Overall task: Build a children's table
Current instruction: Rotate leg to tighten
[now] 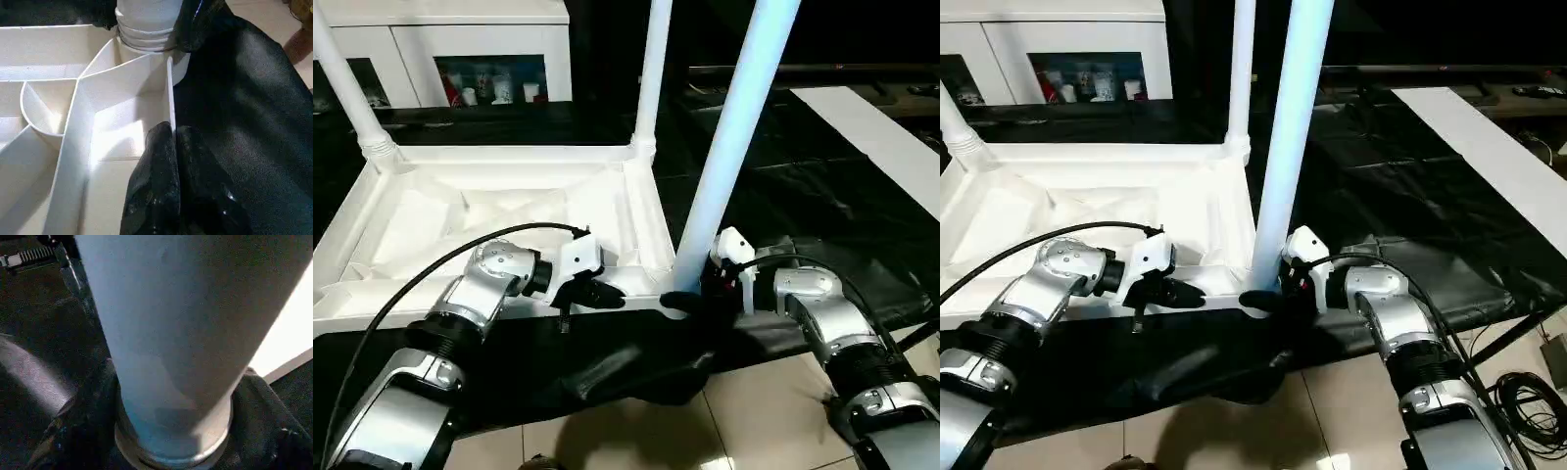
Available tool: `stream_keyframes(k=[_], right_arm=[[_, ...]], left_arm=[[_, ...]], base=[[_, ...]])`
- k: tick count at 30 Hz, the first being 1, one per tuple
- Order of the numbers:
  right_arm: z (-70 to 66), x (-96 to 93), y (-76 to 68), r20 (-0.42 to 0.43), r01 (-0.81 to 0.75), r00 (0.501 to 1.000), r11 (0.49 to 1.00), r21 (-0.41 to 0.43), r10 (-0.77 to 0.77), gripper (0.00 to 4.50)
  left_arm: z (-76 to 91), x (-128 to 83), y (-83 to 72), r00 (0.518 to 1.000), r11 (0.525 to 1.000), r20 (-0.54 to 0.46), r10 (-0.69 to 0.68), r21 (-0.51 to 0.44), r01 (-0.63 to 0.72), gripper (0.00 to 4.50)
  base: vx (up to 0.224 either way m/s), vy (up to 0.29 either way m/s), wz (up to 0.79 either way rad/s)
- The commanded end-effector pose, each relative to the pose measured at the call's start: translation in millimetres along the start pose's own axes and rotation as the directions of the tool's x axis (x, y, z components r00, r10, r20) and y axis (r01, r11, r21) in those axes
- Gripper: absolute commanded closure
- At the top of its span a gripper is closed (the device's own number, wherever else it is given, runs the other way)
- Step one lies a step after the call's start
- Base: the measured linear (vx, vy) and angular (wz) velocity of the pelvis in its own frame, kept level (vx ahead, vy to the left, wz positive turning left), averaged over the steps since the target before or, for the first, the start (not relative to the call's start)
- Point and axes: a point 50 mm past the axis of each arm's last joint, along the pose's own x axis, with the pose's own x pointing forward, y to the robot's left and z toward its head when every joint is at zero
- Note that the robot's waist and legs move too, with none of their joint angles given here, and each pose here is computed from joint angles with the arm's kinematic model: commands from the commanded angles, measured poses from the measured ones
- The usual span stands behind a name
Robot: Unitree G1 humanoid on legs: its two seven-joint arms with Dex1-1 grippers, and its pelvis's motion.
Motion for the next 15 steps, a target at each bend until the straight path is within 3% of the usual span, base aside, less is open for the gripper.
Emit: stream_keyframes(k=[1, 4, 6, 8, 9, 11, 12, 13, 14, 15], right_arm=[[1.2, 3.2, 4.8, 0.013, -0.03, 0.999, 1.0, 0.001, 0.03, 1.79], [-0.8, 4.2, 5.0, 0.018, -0.012, 1.0, 1.0, 0.015, 0.012, 1.83], [-5.3, 8.9, -1.8, 0.025, 0.124, 0.992, 0.99, 0.061, -0.126, 1.83], [-9.3, 15.3, -11.0, 0.031, 0.293, 0.953, 0.944, 0.154, -0.301, 1.83], [-9.3, 15.3, -11.0, 0.031, 0.293, 0.953, 0.944, 0.154, -0.301, 1.83], [-12.2, 21.9, -18.4, 0.018, 0.44, 0.889, 0.863, 0.25, -0.458, 1.83], [-13.2, 29.2, -23.5, -0.008, 0.559, 0.808, 0.762, 0.326, -0.589, 1.83], [-13.6, 33.0, -25.1, -0.027, 0.609, 0.764, 0.707, 0.36, -0.645, 1.83], [-13.4, 34.0, -25.3, -0.031, 0.619, 0.755, 0.697, 0.362, -0.655, 1.83], [-10.2, 44.1, -26.0, -0.058, 0.689, 0.687, 0.624, 0.368, -0.724, 1.84]], left_arm=[[-2.8, 11, -9.4, 0.997, 0.997, -0.005, -0.077, -0.006, 0.077, 4.5], [-3.0, 11, -9.5, 0.997, 0.997, -0.007, -0.077, -0.008, 0.077, 4.5], [-3.5, 13, -6.4, 0.999, 0.999, -0.017, -0.028, -0.023, 0.027, 4.5], [-6.9, 17, 1.9, 0.994, 0.996, -0.073, 0.077, -0.043, -0.08, 4.5], [-6.9, 17, 1.9, 0.994, 0.996, -0.073, 0.077, -0.043, -0.08, 4.5], [-7.9, 22, 9.5, 0.979, 0.982, -0.113, 0.17, -0.064, -0.178, 4.5], [-4.7, 29, 16.2, 0.96, 0.961, -0.126, 0.249, -0.088, -0.261, 4.5], [-2.1, 33, 19.2, 0.95, 0.949, -0.128, 0.286, -0.101, -0.299, 4.5], [-1.4, 34, 19.9, 0.947, 0.945, -0.128, 0.295, -0.105, -0.309, 4.5], [5.1, 43, 26.2, 0.917, 0.908, -0.131, 0.377, -0.143, -0.394, 4.5]], base=[[0.0, 0.0, 0.0], [0.0, 0.0, 0.0], [0.0, 0.0, 0.0], [0.0, 0.0, 0.0], [0.0, 0.0, 0.0], [0.0, 0.0, 0.0], [0.0, 0.0, 0.0], [0.0, 0.0, 0.0], [0.0, 0.0, 0.0], [0.0, 0.0, 0.0]])
